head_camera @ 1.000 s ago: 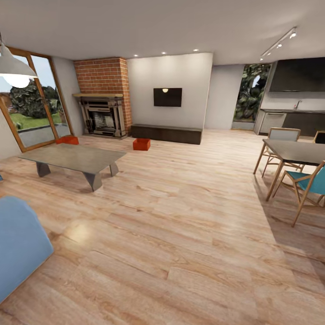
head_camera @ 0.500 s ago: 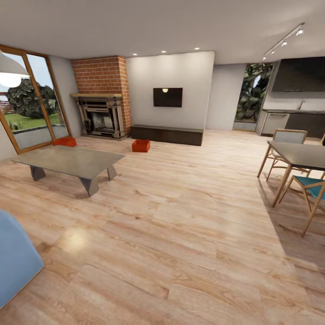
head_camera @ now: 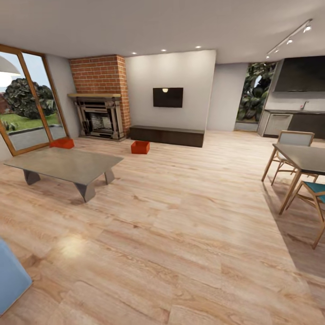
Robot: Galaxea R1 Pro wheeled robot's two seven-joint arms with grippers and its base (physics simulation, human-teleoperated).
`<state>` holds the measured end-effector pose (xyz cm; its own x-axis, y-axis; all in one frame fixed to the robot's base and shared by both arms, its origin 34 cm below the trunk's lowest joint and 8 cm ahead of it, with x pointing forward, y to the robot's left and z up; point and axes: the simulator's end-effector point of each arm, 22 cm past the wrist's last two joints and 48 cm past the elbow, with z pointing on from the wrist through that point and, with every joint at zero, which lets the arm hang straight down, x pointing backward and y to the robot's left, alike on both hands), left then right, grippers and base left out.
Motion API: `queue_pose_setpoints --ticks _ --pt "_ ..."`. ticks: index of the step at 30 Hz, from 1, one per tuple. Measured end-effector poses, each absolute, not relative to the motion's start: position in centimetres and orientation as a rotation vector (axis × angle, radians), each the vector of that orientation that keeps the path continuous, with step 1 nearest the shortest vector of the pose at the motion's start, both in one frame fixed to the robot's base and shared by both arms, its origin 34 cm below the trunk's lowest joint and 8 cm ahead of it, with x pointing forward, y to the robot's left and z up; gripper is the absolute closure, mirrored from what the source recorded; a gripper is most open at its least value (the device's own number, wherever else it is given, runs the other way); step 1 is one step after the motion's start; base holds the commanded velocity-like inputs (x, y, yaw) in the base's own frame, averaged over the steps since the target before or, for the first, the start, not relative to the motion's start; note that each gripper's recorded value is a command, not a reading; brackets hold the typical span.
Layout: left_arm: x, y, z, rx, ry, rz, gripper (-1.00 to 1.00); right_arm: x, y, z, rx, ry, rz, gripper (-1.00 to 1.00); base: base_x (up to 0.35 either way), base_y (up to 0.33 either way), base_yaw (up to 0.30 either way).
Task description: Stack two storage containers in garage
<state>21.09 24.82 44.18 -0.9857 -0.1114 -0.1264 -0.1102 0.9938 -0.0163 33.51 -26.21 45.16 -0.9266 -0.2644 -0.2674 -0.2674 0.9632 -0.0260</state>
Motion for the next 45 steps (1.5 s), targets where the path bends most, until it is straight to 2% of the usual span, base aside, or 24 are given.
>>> queue_pose_setpoints --ticks 45 --pt "21.12 24.74 44.19 -0.168 3.009 -0.016 -1.0 33.5 -26.17 45.15 -0.395 2.843 0.018 -1.0 0.338 0.0 0.0"
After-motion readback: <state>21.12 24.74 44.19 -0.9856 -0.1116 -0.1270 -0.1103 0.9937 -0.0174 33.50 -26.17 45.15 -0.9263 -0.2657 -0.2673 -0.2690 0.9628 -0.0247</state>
